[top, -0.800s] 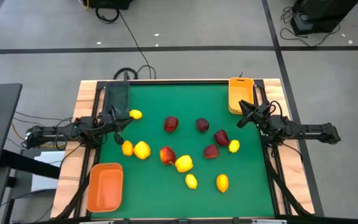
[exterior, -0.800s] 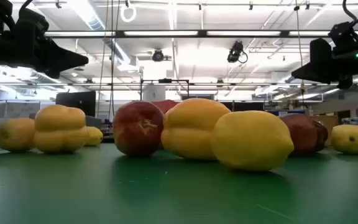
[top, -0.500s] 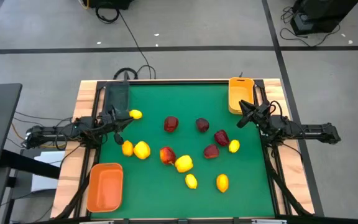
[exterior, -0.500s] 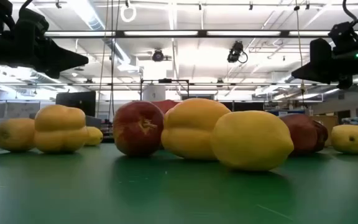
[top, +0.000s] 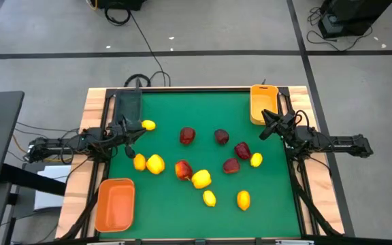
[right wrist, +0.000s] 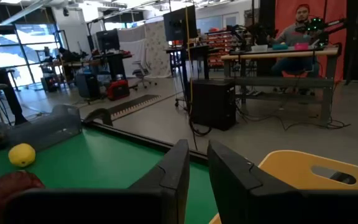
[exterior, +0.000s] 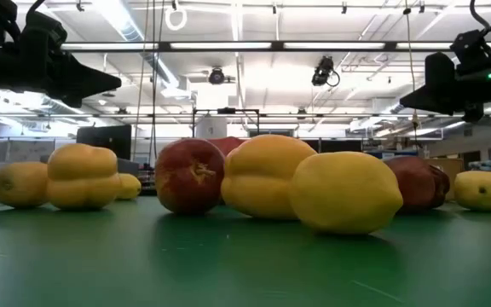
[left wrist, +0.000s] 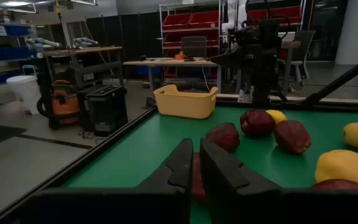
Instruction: Sort produce into baskets
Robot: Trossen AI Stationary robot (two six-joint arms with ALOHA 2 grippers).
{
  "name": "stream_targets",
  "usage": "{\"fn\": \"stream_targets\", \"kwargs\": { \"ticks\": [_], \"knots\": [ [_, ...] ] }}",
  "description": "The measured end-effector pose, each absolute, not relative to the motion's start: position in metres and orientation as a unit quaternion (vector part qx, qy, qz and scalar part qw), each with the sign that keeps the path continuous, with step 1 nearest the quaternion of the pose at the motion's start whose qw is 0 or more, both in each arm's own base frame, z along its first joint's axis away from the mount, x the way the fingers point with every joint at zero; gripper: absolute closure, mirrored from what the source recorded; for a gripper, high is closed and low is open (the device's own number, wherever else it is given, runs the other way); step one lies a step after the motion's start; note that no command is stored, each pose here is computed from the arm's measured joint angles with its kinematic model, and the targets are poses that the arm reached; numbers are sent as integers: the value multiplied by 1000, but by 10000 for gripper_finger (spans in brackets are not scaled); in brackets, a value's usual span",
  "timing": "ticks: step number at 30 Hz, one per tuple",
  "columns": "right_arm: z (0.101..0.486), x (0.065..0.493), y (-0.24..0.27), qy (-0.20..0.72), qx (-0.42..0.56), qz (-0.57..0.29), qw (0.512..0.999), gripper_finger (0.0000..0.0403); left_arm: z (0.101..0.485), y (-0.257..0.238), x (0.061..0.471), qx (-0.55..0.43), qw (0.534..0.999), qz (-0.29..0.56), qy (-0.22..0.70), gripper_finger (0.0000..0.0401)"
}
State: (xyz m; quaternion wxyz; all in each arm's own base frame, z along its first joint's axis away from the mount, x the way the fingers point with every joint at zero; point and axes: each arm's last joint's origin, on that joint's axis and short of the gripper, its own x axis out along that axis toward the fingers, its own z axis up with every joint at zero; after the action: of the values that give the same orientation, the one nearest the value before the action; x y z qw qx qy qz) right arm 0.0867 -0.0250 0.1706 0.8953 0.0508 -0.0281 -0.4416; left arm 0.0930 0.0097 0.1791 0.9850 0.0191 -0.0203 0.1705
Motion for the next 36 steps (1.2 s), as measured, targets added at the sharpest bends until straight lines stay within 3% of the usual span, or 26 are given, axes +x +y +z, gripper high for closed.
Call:
{"fn": "stream_targets", "kwargs": {
  "ticks": [16, 23, 30, 36],
  "knots": [
    [173, 87, -25, -41, 57, -441, 895, 330, 179, 10, 93, 19, 985, 170, -20, 364],
    [184, 85, -25, -109, 103, -436, 887, 330, 180, 10, 93, 19, 985, 170, -23, 364],
    [187, 79, -29, -121, 101, -530, 833, 330, 182, 10, 93, 1, 985, 169, -39, 364],
    [184, 83, -27, -122, 122, -483, 859, 330, 183, 9, 93, -62, 985, 154, -54, 364]
  ]
}}
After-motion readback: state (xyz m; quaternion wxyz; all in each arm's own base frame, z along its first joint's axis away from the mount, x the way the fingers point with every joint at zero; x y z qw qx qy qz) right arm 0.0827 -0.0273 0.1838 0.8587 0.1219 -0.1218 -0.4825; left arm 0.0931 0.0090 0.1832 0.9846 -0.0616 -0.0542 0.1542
